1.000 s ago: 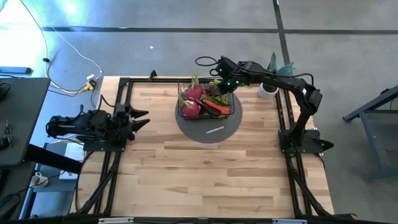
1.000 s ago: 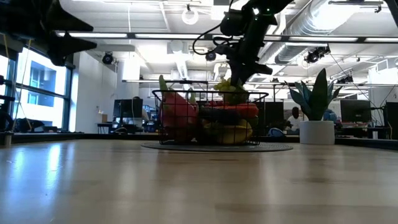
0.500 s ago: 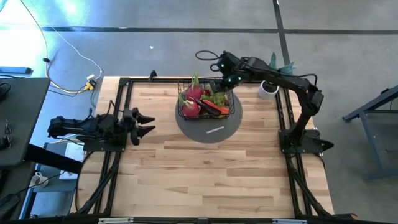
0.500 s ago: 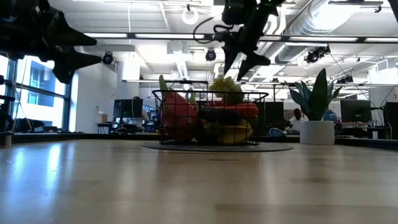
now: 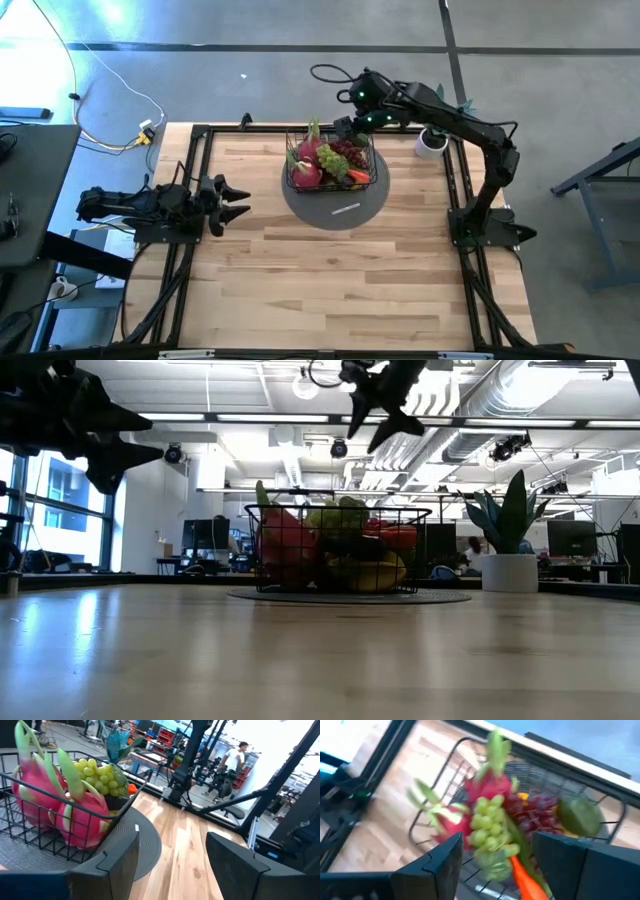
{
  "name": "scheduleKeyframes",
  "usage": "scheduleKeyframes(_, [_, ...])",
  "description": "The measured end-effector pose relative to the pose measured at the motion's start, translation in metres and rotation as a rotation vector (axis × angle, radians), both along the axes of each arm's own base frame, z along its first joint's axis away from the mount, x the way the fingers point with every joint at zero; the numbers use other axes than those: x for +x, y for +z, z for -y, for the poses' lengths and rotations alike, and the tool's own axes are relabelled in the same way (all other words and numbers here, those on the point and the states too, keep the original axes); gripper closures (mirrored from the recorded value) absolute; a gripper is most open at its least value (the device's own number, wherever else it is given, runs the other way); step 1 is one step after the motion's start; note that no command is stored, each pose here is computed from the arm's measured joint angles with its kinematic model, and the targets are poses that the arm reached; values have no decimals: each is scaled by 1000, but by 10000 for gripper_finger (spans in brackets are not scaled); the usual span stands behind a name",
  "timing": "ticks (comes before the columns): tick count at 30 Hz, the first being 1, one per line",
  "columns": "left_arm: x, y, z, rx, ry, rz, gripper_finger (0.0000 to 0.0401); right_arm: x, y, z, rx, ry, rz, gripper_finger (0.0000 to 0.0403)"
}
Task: Build produce basket
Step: Return to Home Position
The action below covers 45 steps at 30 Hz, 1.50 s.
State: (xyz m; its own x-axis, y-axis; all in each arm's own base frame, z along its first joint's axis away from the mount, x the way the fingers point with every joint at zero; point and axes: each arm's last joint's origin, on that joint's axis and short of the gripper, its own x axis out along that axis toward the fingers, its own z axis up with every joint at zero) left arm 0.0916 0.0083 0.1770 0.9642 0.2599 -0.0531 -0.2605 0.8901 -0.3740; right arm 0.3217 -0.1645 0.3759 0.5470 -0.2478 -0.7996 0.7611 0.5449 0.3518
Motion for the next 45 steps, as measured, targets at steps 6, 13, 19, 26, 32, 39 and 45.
scheduleKeyframes(6, [0, 0, 0, 7, -6, 1, 183, 10, 16, -25, -9, 59, 49, 186])
scheduleKeyframes(13, [0, 2, 1, 28, -28, 17, 187, 22, 25, -61, -18, 165, 81, 186])
scheduleKeyframes(19, [0, 2, 1, 68, -30, 4, 194, 30, 29, -94, -74, 256, 89, 186])
scheduleKeyframes(26, [0, 2, 1, 90, -44, -2, 194, 28, 32, -123, -149, 310, 56, 186])
scheduleKeyframes(32, [0, 2, 1, 90, -42, -5, 195, 17, 36, -134, -232, 320, -9, 186])
scheduleKeyframes(39, [0, 2, 1, 90, -37, -5, 195, -16, 51, -135, -304, 350, -100, 186])
scheduleKeyframes(45, [0, 2, 1, 90, -36, -5, 195, -59, 57, -134, -358, 358, -98, 186])
